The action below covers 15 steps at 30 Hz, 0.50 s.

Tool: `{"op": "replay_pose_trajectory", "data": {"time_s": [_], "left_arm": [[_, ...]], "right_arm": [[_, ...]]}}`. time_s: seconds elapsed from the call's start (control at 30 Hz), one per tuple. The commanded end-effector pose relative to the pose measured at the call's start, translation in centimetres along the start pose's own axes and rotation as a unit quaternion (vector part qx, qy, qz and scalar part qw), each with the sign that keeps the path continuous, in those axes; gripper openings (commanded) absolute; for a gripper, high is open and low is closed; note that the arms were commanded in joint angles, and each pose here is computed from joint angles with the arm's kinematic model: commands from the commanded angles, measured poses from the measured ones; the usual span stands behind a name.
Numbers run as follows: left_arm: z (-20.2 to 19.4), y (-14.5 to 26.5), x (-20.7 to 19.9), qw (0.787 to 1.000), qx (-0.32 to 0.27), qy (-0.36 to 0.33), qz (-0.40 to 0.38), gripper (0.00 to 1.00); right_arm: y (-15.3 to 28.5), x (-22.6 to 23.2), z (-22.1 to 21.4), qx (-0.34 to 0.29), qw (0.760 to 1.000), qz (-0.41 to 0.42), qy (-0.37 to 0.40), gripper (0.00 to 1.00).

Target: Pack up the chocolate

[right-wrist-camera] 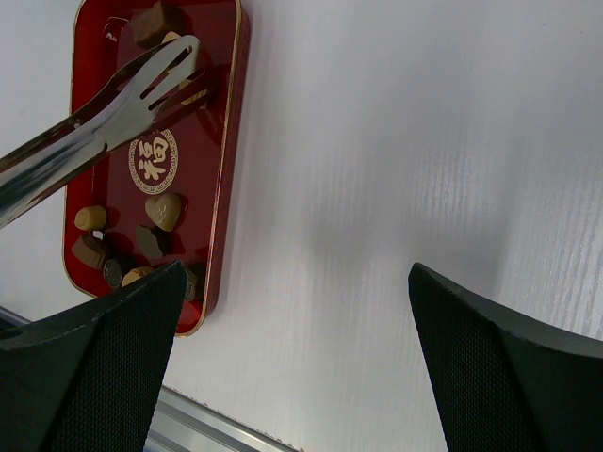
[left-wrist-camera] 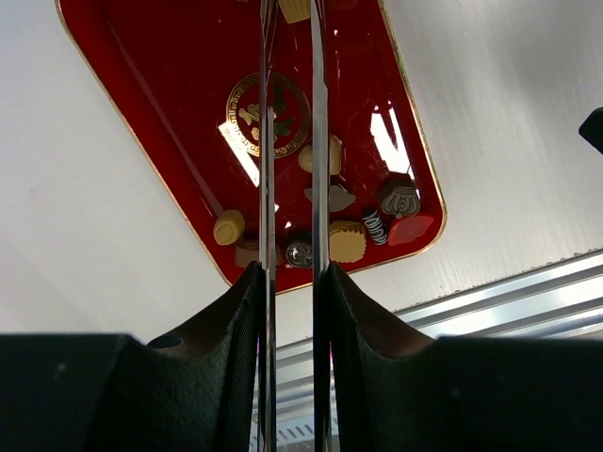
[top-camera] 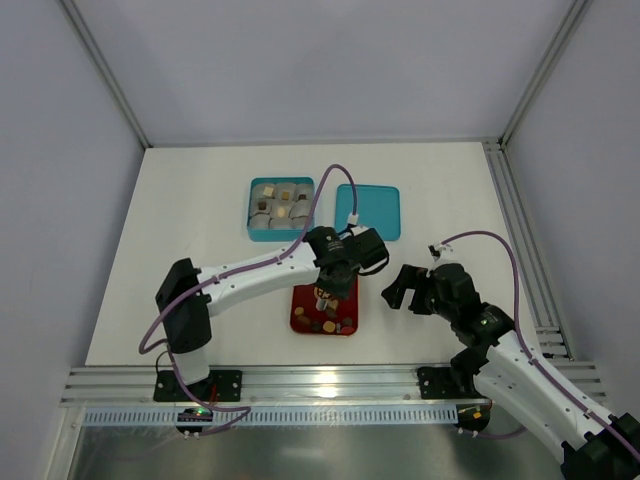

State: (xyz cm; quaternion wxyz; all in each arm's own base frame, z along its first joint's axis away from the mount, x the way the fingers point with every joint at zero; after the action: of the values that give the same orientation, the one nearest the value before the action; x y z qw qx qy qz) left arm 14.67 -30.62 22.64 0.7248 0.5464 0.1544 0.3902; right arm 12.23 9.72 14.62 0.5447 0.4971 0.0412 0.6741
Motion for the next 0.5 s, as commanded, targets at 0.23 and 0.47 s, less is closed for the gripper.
{"op": "replay_pose_trajectory", "data": {"time_s": [0.23, 0.47], "left_arm": [[0.5, 3.0, 1.5, 0.999, -0.039, 0.006, 0.004, 0.31], [0.4, 3.7, 1.9, 0.999, -0.045, 0.008, 0.003, 0.31]], "right_arm": [[-0.3, 0.3, 0.1, -0.005, 1.0, 0.012, 0.002, 1.0], [-0.4, 0.3, 0.1, -0.004, 1.0, 0.011, 0.0, 1.0]]}}
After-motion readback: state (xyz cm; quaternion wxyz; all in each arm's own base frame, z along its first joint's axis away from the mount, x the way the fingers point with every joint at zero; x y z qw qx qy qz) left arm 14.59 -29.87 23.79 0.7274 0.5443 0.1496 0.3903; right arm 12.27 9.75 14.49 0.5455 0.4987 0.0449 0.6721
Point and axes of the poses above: each gripper's point midway between its finger pads, its own y axis back along the fingers, its own x axis along the line the jaws close on, z = x × y, the point moved 10 cm from there along y, back along the fingers, and after that the axes turned 15 degrees about -y, right-handed, at the moved point
